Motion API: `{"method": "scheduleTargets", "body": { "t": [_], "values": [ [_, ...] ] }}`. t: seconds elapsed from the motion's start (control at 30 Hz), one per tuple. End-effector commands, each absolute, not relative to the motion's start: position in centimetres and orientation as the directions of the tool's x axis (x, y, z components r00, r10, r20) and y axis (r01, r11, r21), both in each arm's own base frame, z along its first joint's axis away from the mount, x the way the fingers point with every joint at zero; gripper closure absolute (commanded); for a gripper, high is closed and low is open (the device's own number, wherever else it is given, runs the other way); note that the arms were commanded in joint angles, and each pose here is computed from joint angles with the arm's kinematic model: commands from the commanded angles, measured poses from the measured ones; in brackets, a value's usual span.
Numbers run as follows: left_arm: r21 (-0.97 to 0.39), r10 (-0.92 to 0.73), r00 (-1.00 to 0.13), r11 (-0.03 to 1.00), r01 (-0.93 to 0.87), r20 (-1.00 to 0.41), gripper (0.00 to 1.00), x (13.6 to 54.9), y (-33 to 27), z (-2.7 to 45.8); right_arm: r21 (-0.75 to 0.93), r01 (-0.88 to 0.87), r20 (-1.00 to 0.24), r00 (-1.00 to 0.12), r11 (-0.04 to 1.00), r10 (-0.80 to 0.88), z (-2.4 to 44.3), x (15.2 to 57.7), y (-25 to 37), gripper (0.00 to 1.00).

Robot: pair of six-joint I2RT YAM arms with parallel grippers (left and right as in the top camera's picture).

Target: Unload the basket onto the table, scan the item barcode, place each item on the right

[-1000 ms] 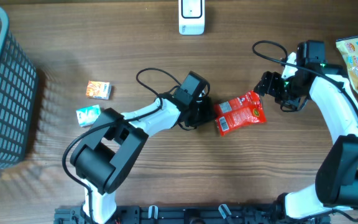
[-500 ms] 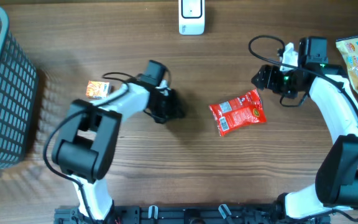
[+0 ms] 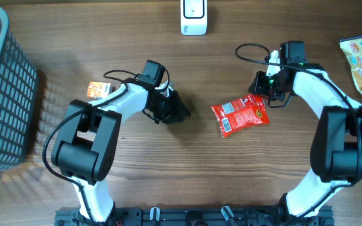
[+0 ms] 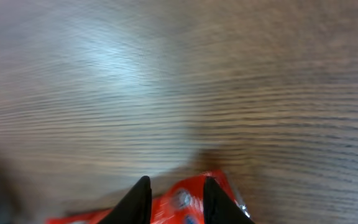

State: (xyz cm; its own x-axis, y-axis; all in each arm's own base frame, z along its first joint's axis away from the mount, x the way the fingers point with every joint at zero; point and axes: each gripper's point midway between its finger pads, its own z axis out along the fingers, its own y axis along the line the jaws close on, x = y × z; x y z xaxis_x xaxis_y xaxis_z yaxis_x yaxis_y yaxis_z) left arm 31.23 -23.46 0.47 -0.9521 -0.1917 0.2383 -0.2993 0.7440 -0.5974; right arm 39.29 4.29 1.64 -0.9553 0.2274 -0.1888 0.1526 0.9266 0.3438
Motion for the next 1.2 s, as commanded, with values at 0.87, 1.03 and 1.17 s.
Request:
{"method": "scheduleTargets", "body": {
  "t": [0.87, 1.03, 1.17],
  "values": [
    [-0.518, -0.186, -0.936, 0.792, -0.323, 0.299, 0.31, 29.0, -22.5, -0.9, 0.477, 0.133, 0.149, -0.986, 0.869, 0.07, 1.3, 30.9, 7.6, 0.16],
    [-0.526, -0.131, -0.944, 0.803, -0.281, 0.304, 0.39, 27.8, -24.1, -0.7, 0.661, -0.017, 0.055, -0.996, 0.75, -0.071, 3.3, 30.9, 10.5, 0.13],
    [-0.526, -0.092, -0.948, 0.814, -0.248, 0.304, 0.46, 26.7, -25.2, -0.7, 0.688, -0.037, 0.072, -0.99, 0.725, -0.119, 3.7, 29.6, 10.9, 0.15]
  ]
}}
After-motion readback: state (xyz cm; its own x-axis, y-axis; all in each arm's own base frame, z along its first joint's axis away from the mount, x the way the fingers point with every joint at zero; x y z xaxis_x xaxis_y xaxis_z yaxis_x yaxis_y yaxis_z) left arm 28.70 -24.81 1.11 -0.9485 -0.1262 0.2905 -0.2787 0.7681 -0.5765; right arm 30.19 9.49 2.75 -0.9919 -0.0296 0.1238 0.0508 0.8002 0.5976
